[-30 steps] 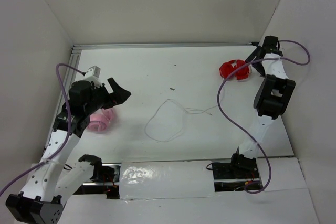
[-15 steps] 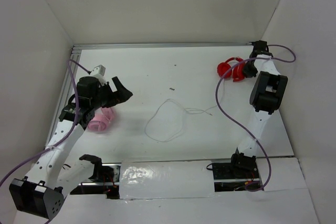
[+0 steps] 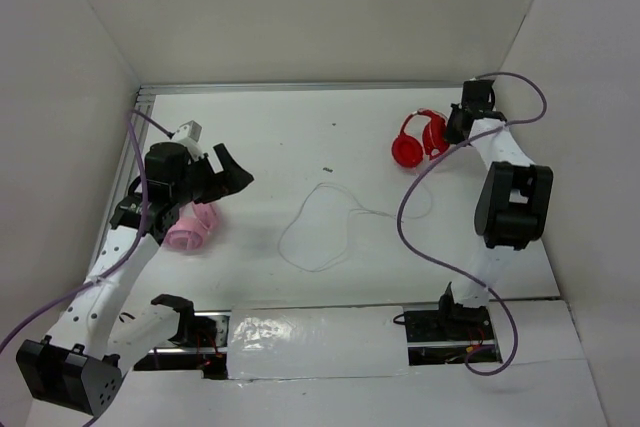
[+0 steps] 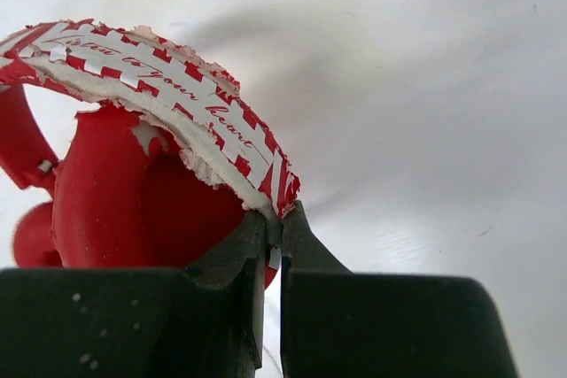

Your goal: Wrap the headphones

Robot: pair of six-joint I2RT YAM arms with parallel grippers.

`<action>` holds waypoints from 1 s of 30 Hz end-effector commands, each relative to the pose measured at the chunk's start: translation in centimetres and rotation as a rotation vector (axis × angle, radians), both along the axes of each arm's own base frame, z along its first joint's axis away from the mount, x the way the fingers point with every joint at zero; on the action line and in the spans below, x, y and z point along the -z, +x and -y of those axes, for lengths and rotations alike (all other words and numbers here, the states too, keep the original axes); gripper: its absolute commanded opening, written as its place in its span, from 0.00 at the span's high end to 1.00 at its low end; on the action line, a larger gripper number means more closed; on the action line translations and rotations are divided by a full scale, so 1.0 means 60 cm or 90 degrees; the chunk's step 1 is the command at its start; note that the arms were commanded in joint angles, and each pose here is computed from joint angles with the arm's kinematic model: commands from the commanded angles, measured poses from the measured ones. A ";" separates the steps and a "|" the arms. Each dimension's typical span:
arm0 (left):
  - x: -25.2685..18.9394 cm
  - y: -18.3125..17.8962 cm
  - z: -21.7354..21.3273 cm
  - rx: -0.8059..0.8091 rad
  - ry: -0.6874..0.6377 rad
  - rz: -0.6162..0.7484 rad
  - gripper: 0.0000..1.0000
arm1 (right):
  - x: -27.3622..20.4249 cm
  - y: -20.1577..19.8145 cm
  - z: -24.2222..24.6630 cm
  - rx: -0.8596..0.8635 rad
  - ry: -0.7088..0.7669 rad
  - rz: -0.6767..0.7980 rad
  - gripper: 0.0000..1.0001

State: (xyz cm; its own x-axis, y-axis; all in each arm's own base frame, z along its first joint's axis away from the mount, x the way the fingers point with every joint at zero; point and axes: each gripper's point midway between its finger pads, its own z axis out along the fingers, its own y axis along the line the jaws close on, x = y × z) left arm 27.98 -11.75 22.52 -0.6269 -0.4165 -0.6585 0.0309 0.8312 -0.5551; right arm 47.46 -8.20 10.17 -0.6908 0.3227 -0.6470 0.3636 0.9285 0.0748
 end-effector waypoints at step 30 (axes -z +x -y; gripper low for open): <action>-0.153 -0.141 0.232 0.605 -0.057 0.310 0.04 | -0.376 -0.345 -0.543 -0.670 0.121 0.434 1.00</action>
